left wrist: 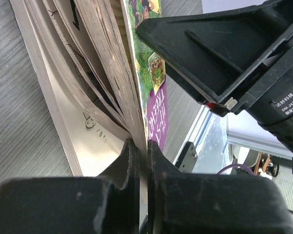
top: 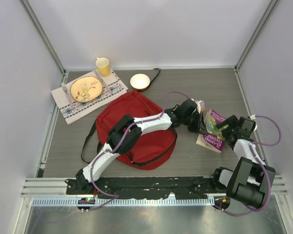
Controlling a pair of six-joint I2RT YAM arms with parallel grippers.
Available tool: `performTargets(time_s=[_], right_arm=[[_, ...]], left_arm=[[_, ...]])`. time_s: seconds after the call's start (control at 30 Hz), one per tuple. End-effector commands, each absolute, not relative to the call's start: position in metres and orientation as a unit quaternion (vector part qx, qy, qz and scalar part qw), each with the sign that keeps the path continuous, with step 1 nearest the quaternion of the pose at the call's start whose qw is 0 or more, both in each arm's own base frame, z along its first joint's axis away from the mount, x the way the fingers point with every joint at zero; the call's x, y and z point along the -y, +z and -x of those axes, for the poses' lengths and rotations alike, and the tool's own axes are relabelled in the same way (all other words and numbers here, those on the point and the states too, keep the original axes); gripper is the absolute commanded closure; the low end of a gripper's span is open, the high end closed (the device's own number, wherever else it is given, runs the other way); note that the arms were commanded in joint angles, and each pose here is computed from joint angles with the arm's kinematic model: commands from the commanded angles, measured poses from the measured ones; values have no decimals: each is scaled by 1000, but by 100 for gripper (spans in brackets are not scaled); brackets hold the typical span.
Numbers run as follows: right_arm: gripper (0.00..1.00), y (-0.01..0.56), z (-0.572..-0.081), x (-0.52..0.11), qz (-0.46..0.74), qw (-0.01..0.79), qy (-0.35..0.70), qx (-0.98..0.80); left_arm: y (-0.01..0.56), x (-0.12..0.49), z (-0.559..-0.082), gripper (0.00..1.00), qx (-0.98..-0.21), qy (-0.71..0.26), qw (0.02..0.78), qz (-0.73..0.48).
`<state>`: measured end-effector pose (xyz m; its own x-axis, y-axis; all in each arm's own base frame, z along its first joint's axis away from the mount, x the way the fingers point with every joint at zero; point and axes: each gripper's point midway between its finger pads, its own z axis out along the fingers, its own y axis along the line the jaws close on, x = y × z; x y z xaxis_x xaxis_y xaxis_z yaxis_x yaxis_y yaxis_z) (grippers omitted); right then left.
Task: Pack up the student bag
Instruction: Pick up the book from the center of the board.
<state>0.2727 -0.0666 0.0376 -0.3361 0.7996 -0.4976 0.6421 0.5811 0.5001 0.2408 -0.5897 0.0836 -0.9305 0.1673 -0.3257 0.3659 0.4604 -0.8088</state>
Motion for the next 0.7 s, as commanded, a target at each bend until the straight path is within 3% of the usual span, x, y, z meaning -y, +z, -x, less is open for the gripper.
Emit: performTargets(time_s=[0.0,0.2,0.47,0.67], right_arm=[[9,20,-256,39,-440,310,151,-829],[9,46,-265,37,-434,322,167,-825],[7,120,-274,38,-434,362,182,-805],[8,166,-275,41,-428,397,178,-792]], left_arm=[[99,607,-229,100,-825,-527,98,-177],[111,587,-237,100,-842,-483,137,-198],[209,556,-254,100,-810,-493,227,-220],[250,532,-258,100,-792,-496,273,-228]])
